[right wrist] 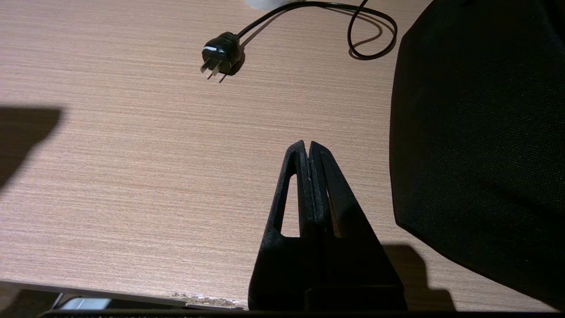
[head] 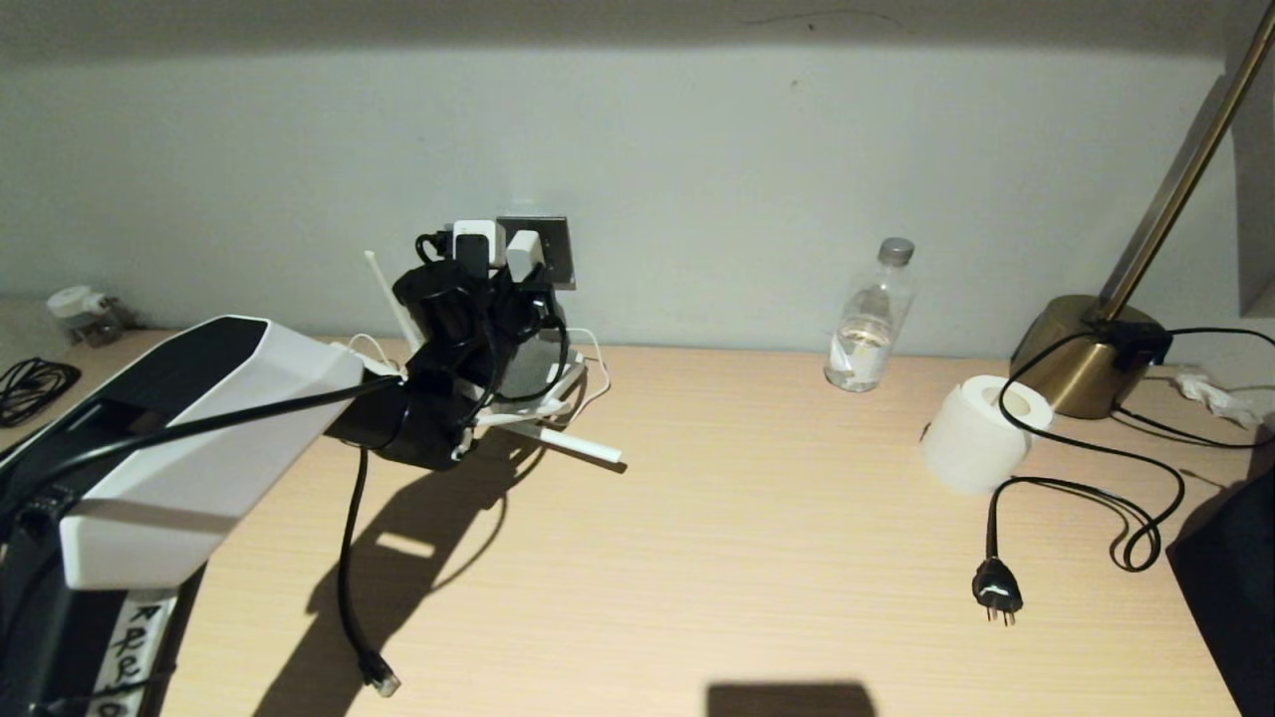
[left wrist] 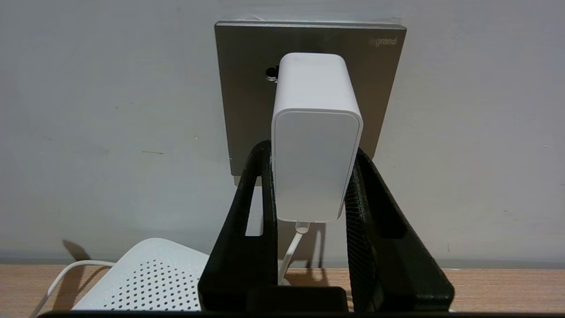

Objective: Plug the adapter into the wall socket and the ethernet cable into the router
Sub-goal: Plug plug into socket

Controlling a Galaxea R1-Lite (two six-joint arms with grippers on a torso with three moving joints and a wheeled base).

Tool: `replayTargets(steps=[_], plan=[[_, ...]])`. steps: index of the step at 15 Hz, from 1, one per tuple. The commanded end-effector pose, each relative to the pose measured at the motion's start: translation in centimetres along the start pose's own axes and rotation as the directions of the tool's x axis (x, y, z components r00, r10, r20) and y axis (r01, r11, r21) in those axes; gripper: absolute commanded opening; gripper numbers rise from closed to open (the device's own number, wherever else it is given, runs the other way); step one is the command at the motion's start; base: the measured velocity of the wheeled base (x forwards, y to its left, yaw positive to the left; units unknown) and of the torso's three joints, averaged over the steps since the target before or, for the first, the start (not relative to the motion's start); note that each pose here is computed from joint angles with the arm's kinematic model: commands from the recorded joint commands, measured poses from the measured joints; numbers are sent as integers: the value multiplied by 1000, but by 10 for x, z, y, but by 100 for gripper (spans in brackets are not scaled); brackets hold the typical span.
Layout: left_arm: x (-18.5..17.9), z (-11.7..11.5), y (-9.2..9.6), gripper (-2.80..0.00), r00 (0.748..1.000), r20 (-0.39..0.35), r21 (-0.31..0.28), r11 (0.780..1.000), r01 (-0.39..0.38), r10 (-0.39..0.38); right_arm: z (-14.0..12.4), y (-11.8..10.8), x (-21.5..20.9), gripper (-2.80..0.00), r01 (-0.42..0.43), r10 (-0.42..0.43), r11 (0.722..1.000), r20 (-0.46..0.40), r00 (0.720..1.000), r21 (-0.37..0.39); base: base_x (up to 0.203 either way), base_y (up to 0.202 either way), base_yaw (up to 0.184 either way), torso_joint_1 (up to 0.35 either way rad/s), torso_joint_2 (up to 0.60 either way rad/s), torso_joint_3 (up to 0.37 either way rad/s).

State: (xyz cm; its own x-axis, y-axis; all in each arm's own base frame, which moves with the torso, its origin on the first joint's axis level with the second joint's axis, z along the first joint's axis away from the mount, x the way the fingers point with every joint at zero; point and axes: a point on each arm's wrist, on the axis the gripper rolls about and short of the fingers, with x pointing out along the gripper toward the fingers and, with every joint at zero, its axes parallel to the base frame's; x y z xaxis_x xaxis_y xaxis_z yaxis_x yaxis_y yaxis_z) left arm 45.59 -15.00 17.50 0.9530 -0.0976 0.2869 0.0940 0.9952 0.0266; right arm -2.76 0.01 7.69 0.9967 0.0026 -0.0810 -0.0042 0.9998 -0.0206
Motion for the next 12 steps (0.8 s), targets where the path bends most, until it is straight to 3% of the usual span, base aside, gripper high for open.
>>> replayTargets(steps=[1,12], plan=[[2,1,0,-280,1000,1,0,1000,-3,3,0,0,0,-280,0,0,1000,-1,1000,-1,0,0,0,0,0,0],[1,-1,2,-280,1000,-9,3,1000,-13,13,0,0,0,-280,-1,1,1000,0,1000,0,0,0,0,0,0,0]])
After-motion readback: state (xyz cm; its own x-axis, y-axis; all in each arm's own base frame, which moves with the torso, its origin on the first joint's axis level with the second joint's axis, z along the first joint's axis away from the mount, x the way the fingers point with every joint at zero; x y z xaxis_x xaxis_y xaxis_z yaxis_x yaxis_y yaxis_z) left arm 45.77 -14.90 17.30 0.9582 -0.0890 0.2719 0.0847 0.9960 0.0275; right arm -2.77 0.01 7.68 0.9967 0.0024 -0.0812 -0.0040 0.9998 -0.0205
